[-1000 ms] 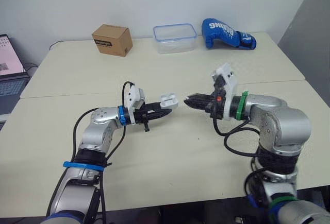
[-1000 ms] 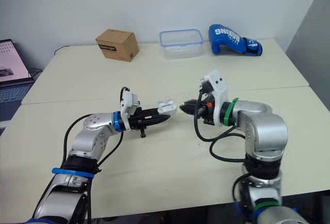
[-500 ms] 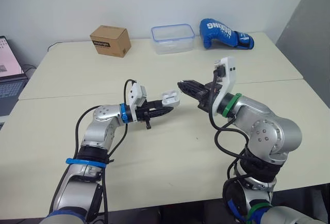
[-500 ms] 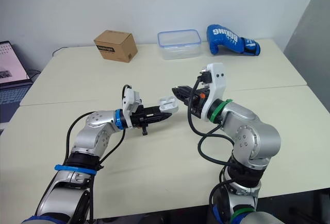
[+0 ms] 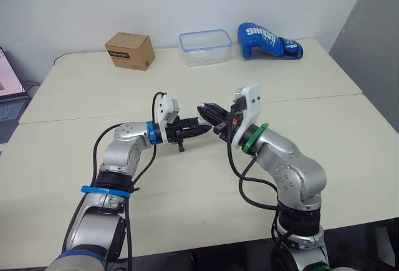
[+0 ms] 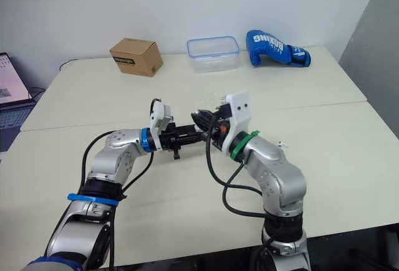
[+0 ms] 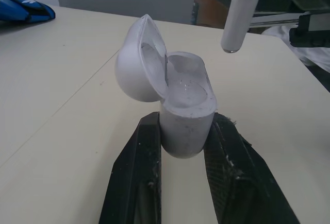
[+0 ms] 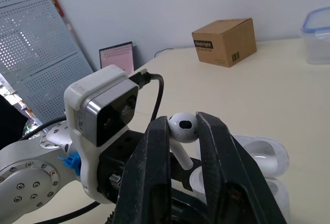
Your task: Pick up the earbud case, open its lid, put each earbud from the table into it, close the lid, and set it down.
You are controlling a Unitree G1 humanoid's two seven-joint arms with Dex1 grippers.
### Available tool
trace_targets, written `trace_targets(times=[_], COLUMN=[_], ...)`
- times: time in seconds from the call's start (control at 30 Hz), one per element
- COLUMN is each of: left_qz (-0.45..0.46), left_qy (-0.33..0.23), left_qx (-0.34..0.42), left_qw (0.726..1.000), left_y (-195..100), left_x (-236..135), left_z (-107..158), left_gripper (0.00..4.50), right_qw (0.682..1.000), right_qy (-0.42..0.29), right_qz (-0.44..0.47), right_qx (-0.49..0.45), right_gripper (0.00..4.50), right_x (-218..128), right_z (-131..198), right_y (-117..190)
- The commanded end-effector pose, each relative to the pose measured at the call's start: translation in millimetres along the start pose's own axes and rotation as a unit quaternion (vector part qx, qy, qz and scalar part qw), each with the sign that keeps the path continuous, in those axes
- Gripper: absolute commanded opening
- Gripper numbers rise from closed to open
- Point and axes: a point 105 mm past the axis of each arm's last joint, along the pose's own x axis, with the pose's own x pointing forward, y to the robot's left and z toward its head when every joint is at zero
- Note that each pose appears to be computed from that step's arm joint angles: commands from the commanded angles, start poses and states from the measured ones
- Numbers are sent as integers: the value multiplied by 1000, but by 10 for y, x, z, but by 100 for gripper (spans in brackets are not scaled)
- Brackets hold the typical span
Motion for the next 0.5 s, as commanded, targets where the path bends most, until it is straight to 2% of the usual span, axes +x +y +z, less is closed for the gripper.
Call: trace_targets(times=[0.03, 0.5], left_qz=[2, 7], left_qy=[-18, -23], left_qx=[18, 16], left_qw=[1000, 1000], left_y=[41, 58], left_x=[-38, -58], left_z=[172, 235], left_gripper=[76, 76], right_qw=[999, 999], right_qy=[-29, -36], right_qz=[7, -25], right_qx=[-16, -28], right_gripper=[38, 38], right_x=[37, 73], right_z=[73, -21], right_y=[53, 3])
